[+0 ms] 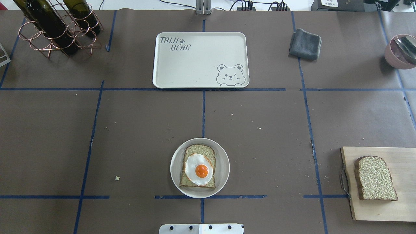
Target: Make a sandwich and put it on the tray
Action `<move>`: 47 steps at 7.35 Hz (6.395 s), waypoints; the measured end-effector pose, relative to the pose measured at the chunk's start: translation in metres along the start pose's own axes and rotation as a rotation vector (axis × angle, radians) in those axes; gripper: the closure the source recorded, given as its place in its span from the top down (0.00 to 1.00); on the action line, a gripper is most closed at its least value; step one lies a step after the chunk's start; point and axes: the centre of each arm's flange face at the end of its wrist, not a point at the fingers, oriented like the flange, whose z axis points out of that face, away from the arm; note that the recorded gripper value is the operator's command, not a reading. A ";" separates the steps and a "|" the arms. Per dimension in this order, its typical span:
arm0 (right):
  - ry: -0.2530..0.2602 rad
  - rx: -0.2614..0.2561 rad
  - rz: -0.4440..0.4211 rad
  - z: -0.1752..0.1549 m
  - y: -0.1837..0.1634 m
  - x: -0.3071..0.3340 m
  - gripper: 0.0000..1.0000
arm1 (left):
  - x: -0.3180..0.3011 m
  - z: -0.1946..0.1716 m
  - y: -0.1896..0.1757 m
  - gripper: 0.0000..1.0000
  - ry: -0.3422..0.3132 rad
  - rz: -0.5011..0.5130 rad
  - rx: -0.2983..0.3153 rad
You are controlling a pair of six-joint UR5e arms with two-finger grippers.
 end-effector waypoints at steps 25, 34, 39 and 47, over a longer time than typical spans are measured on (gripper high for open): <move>-0.168 0.089 0.109 0.163 0.152 -0.166 0.00 | 0.010 -0.012 -0.007 1.00 -0.005 0.026 0.028; -0.560 0.123 -0.051 0.083 0.104 -0.260 0.00 | 0.008 -0.010 -0.004 1.00 -0.004 0.022 0.024; -0.673 0.152 -0.071 0.058 -0.005 -0.487 0.00 | 0.007 -0.008 -0.003 1.00 -0.003 0.016 0.018; -0.496 0.194 0.003 0.119 0.049 -0.702 0.00 | 0.007 -0.008 -0.002 1.00 -0.003 0.014 0.017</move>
